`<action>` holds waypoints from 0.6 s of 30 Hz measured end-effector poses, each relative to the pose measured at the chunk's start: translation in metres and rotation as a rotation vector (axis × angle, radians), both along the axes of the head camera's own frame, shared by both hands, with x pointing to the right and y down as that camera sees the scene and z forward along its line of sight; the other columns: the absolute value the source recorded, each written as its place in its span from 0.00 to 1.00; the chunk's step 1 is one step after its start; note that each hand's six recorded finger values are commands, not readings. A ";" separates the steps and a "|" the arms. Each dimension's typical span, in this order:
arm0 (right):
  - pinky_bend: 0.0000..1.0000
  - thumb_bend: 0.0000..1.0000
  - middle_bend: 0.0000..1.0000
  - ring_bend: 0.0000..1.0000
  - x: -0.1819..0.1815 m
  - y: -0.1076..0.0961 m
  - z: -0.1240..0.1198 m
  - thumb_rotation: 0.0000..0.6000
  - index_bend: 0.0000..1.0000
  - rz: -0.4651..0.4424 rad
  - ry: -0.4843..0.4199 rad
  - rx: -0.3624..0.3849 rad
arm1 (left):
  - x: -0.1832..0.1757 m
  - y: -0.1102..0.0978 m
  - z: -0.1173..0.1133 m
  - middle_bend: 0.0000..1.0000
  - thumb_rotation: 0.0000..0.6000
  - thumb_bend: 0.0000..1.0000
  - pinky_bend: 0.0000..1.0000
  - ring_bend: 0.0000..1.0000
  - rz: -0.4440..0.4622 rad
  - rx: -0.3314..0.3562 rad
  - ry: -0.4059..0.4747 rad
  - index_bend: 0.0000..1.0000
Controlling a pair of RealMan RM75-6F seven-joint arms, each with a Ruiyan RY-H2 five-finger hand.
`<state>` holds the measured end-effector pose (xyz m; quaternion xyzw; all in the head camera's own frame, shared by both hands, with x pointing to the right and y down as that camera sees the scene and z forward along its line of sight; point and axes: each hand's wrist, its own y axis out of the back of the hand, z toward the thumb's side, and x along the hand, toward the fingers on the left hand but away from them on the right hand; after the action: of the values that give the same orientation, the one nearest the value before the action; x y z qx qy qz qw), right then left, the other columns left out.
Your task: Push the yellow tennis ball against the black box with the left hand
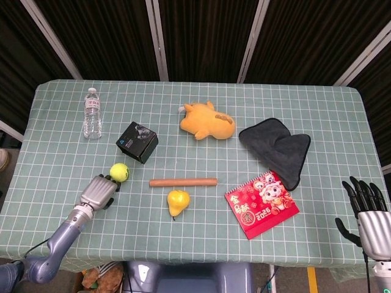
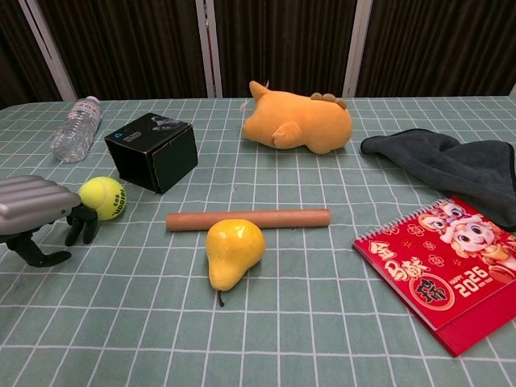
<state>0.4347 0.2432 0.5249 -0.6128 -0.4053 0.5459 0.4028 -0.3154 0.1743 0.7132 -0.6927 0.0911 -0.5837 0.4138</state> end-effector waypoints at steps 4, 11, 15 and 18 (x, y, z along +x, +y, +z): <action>0.00 0.37 0.00 0.00 0.002 0.000 0.000 1.00 0.00 0.007 0.004 0.001 | 0.002 -0.008 0.003 0.43 1.00 0.36 0.36 0.29 0.008 0.012 -0.007 0.27; 0.00 0.37 0.00 0.00 0.004 -0.001 0.000 1.00 0.00 0.018 0.007 0.001 | 0.009 -0.018 0.009 0.41 1.00 0.36 0.36 0.29 0.004 0.020 -0.003 0.26; 0.00 0.37 0.00 0.00 0.005 -0.001 0.002 1.00 0.00 0.018 0.010 -0.007 | 0.014 -0.023 0.011 0.39 1.00 0.36 0.35 0.29 -0.004 0.022 0.009 0.25; 0.00 0.37 0.00 0.00 0.004 -0.002 0.003 1.00 0.00 0.018 0.012 -0.009 | 0.018 -0.027 0.013 0.38 1.00 0.36 0.35 0.28 -0.005 0.029 0.016 0.24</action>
<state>0.4390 0.2416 0.5279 -0.6075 -0.4059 0.5550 0.3977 -0.2976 0.1472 0.7257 -0.6911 0.1049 -0.5777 0.4214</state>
